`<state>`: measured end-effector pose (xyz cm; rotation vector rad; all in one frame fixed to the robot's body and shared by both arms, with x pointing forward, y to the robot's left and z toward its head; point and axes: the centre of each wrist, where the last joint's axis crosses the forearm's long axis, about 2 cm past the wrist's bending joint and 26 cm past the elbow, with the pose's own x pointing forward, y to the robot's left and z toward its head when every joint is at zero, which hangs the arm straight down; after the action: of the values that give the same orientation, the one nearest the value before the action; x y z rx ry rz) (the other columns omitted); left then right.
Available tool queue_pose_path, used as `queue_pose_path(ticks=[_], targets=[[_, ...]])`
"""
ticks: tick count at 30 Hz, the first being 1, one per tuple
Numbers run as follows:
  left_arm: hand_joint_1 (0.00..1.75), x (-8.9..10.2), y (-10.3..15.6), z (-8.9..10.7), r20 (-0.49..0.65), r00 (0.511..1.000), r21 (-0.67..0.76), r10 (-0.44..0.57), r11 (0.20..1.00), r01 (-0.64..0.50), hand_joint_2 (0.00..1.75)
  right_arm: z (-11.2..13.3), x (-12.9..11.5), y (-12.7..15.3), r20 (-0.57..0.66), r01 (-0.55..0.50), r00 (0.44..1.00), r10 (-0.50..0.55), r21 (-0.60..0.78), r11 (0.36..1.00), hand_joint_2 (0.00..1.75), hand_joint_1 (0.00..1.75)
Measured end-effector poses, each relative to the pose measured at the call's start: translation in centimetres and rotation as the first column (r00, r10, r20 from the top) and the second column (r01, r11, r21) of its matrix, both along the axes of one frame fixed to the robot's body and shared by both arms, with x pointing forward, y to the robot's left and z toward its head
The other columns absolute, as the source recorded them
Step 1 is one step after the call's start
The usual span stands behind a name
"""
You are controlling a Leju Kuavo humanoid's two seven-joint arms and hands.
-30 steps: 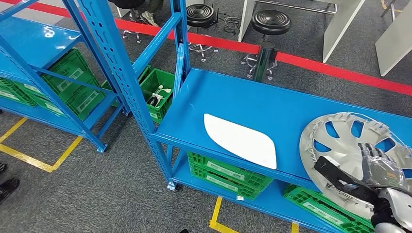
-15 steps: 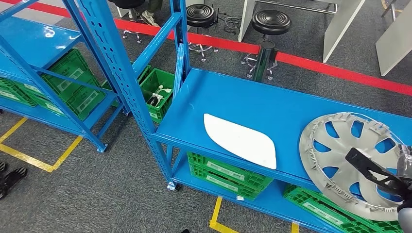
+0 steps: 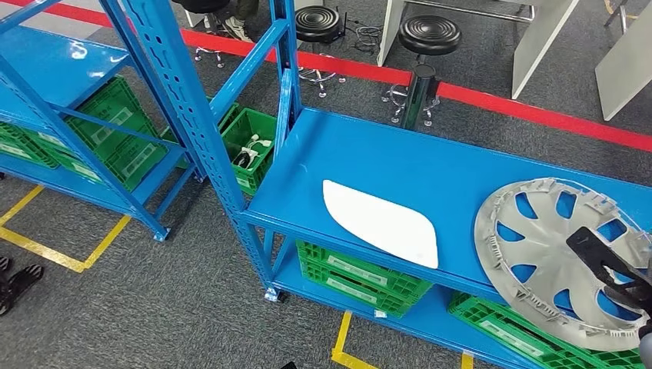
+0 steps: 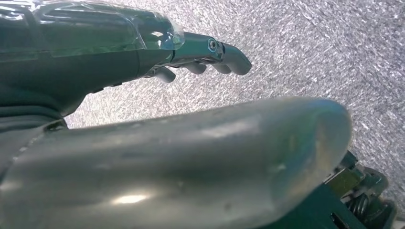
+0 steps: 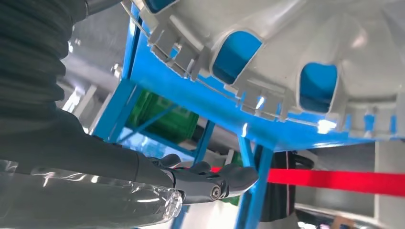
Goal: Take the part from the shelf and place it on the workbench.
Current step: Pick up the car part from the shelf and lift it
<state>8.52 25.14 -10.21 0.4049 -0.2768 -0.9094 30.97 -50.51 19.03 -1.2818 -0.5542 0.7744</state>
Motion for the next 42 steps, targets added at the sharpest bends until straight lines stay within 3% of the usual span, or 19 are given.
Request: queue_pose_path(ticks=[7,11,14,19,29,32,36,40,42], targets=[[0.0,-0.6,-1.3,0.0,-0.009,1.0,-0.022,-0.005,1.0,0.005,0.0,0.7,-1.9,-0.2,0.125,-0.025,0.992,0.028,-0.026,0.999,1.75,0.0],[0.0,-0.6,-1.1,0.0,-0.002,1.0,-0.016,0.004,1.0,-0.004,0.0,2.0,-0.3,2.7,0.325,-0.181,0.929,0.175,-0.013,0.983,1.75,0.0],[0.0,-0.5,-0.8,0.0,0.003,1.0,-0.009,0.006,1.0,-0.006,0.0,2.0,0.8,5.7,0.397,-0.27,0.884,0.249,-0.003,0.963,1.75,0.0],[0.0,-0.5,-0.4,0.0,0.005,1.0,-0.001,0.008,1.0,-0.008,0.0,1.9,1.4,8.4,0.43,-0.329,0.857,0.284,0.032,0.944,1.75,0.0],[0.0,-0.5,0.1,-0.1,0.008,1.0,0.012,0.01,1.0,-0.01,0.0,1.3,1.6,10.8,0.431,-0.404,0.834,0.346,0.049,0.913,1.75,0.0],[0.0,-0.4,0.4,-0.1,0.014,1.0,0.02,0.006,1.0,-0.006,0.0,1.2,1.9,12.5,0.441,-0.498,0.78,0.444,0.009,0.867,1.75,0.0],[0.0,0.0,1.3,-0.1,0.01,0.999,0.035,-0.035,0.999,0.035,0.0,0.2,2.2,17.6,0.468,-0.613,0.694,0.547,-0.014,0.79,1.75,0.0],[0.0,0.9,2.6,0.0,0.023,0.998,0.063,-0.058,0.996,0.056,0.0,-0.9,2.5,22.1,0.503,-0.699,0.636,0.585,0.055,0.713,1.75,0.0],[0.0,1.6,3.2,0.2,0.034,0.997,0.078,-0.069,0.995,0.066,0.0,-1.6,2.7,23.5,0.507,-0.718,0.639,0.578,0.124,0.685,1.75,0.0]])
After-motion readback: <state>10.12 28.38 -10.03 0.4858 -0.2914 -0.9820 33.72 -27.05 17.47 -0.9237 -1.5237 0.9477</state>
